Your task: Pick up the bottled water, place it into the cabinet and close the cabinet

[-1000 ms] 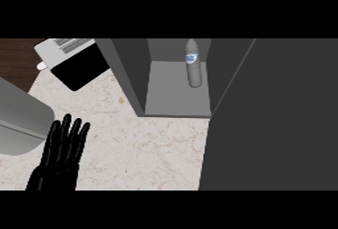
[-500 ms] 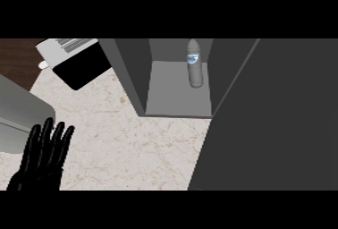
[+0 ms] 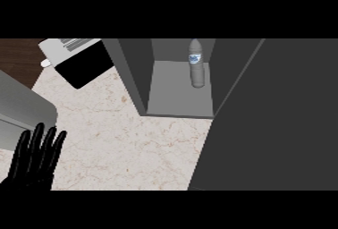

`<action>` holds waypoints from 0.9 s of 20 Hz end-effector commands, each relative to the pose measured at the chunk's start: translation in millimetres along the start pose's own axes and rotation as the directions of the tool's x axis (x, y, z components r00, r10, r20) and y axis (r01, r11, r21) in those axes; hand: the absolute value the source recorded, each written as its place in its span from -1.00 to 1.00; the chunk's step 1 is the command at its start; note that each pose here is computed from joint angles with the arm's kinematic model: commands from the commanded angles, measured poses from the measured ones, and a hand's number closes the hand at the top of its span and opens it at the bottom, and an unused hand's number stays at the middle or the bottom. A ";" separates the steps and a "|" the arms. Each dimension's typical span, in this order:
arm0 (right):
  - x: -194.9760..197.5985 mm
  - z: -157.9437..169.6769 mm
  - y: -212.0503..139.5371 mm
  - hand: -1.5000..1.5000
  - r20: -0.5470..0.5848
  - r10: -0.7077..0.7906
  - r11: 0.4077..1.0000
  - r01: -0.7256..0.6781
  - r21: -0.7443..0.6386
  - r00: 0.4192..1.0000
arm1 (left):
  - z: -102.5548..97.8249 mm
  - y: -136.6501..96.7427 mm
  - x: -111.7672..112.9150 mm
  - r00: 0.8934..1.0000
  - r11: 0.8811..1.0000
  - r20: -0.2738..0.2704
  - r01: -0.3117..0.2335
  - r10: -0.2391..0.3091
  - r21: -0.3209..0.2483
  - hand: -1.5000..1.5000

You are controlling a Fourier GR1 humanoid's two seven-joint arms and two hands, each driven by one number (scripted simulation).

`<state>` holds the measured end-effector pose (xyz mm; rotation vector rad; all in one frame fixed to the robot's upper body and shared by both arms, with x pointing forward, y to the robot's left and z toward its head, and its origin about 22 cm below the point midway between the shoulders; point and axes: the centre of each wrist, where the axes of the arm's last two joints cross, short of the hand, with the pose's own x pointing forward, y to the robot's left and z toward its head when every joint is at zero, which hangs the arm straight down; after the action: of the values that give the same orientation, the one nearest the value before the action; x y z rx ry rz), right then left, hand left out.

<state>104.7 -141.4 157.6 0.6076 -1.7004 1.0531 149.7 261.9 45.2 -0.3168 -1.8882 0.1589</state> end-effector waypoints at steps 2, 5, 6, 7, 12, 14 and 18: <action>6.1 -35.6 7.5 1.00 0.068 -0.017 0.994 0.025 -0.110 0.998 | 0.1 6.6 4.0 1.000 1.000 0.003 -0.011 0.011 0.005 -1.00; 3.7 -38.1 5.3 1.00 0.049 -0.014 0.995 0.019 -0.097 0.999 | 1.6 4.0 6.8 1.000 1.000 0.005 -0.014 0.015 -0.020 -1.00; 3.9 -38.5 6.2 1.00 0.050 -0.018 0.997 0.022 -0.080 0.999 | 1.0 9.1 5.9 1.000 1.000 0.006 -0.001 0.001 -0.024 -1.00; 4.4 -38.2 4.9 1.00 0.055 -0.028 0.996 0.032 -0.080 0.998 | 3.1 9.1 7.4 1.000 0.999 -0.001 -0.015 0.015 -0.032 -1.00; 3.0 -39.4 2.4 1.00 0.061 -0.029 0.997 0.034 -0.072 0.998 | 1.5 10.6 10.1 1.000 0.999 0.005 -0.006 0.006 -0.036 -1.00; 0.4 -38.3 -1.4 1.00 0.063 -0.040 0.995 0.045 -0.088 0.997 | -4.0 12.7 13.9 0.999 0.999 0.038 -0.006 0.007 -0.041 -1.00; -5.4 -38.8 0.1 1.00 0.064 -0.108 0.990 0.113 -0.080 0.992 | -0.8 12.2 12.9 0.999 0.998 0.020 -0.025 0.026 -0.050 -1.00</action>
<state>111.5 -140.4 162.3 0.6270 -1.7090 1.1248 148.4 276.8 52.3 -0.3549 -1.9087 0.1360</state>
